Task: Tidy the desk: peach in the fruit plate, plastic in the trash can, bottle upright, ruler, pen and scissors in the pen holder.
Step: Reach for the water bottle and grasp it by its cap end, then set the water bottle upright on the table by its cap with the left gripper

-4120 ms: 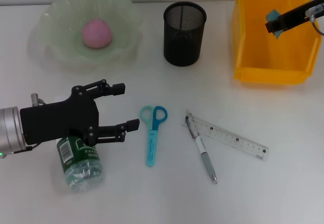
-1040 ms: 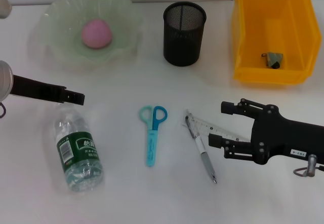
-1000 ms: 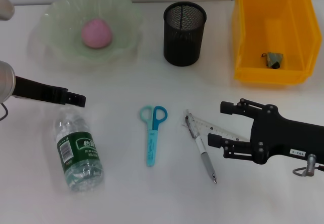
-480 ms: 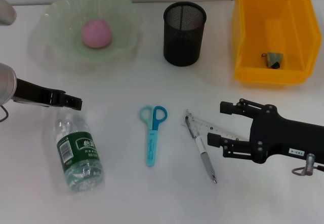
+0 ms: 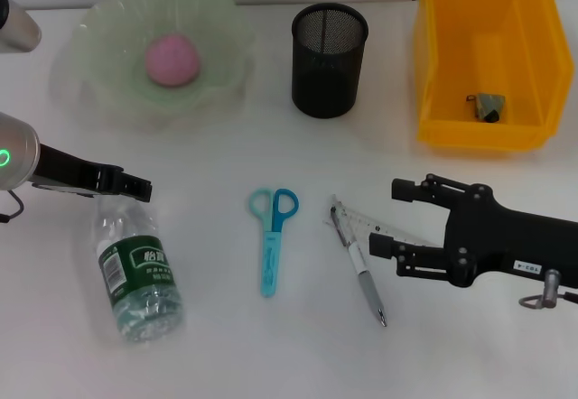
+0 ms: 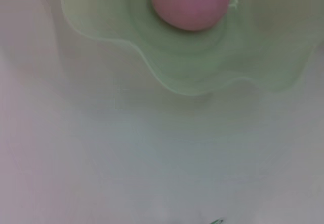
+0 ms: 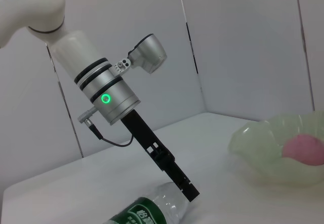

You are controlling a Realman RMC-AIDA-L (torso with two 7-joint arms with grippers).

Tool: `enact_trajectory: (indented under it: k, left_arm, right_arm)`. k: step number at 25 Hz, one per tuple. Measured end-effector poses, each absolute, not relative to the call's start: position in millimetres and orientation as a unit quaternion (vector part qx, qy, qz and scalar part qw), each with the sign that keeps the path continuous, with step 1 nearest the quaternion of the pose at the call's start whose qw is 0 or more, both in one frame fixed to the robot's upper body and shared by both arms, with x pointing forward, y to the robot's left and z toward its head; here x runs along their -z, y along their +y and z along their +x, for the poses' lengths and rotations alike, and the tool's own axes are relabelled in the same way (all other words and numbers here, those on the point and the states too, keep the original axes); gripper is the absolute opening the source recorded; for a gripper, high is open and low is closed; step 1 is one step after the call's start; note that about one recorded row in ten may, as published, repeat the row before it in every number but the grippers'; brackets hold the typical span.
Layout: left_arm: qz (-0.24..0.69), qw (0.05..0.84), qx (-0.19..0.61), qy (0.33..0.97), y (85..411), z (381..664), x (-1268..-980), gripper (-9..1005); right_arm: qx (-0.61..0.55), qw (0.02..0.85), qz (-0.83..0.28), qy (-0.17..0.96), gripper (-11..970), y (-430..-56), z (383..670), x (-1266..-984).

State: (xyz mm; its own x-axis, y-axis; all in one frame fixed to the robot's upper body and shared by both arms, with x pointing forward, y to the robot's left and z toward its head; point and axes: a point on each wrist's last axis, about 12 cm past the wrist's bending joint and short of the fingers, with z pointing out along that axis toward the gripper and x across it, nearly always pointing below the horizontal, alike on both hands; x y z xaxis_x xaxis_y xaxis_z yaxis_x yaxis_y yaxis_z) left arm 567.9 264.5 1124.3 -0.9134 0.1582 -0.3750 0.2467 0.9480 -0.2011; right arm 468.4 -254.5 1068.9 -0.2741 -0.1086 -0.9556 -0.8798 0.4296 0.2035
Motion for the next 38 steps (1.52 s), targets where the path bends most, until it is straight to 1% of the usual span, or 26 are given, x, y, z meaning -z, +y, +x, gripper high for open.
enact_trajectory:
  k: [7,10,12,18,21,22,27,29,33,34,36,38]
  left_arm:
    - [0.111,0.178,0.119,0.971,264.6,567.6,-1124.2,835]
    - [0.124,0.172,0.1,0.972,265.3,567.7,-1123.4,835]
    - [0.138,0.168,0.095,0.971,261.5,567.1,-1122.9,625]
    - [0.167,0.165,0.083,0.968,253.3,567.2,-1123.3,490]
    - [0.167,0.165,0.083,0.968,253.3,567.2,-1123.3,490]
    - [0.175,0.18,0.081,0.965,250.6,568.6,-1131.5,490]
    - [0.182,0.188,0.081,0.962,248.2,568.7,-1136.5,490]
    - [0.204,0.207,0.079,0.954,243.3,568.2,-1147.1,490]
    - [0.208,0.214,0.079,0.951,242.3,567.4,-1150.2,491]
    - [0.218,0.234,0.083,0.944,240.5,565.0,-1158.5,491]
    - [0.224,0.252,0.09,0.937,241.2,563.1,-1166.3,491]
    - [0.224,0.252,0.09,0.937,241.2,563.1,-1166.3,491]
  right_arm:
    - [-0.398,0.485,-0.358,0.692,826,-253.7,469.1,-1068.9]
    - [-0.4,0.483,-0.356,0.692,826,-253.3,469.7,-1068.2]
    - [-0.401,0.483,-0.356,0.692,826,-253.2,469.8,-1068.1]
    - [-0.403,0.48,-0.353,0.695,825,-253.3,469.6,-1067.4]
    - [-0.405,0.48,-0.352,0.694,825,-253.9,469.3,-1067.9]
    - [-0.405,0.48,-0.352,0.694,825,-253.9,469.2,-1067.9]
    - [-0.407,0.479,-0.349,0.695,825,-253.8,470.5,-1068.6]
    - [-0.408,0.479,-0.349,0.695,825,-253.6,470.9,-1069.0]
    - [-0.408,0.479,-0.349,0.694,825,-253.2,471.7,-1069.7]
    - [-0.408,0.479,-0.349,0.694,825,-253.2,471.7,-1069.7]
    - [-0.409,0.479,-0.35,0.694,825,-253.1,472.0,-1069.9]
    - [-0.409,0.479,-0.35,0.694,825,-252.9,472.2,-1070.0]
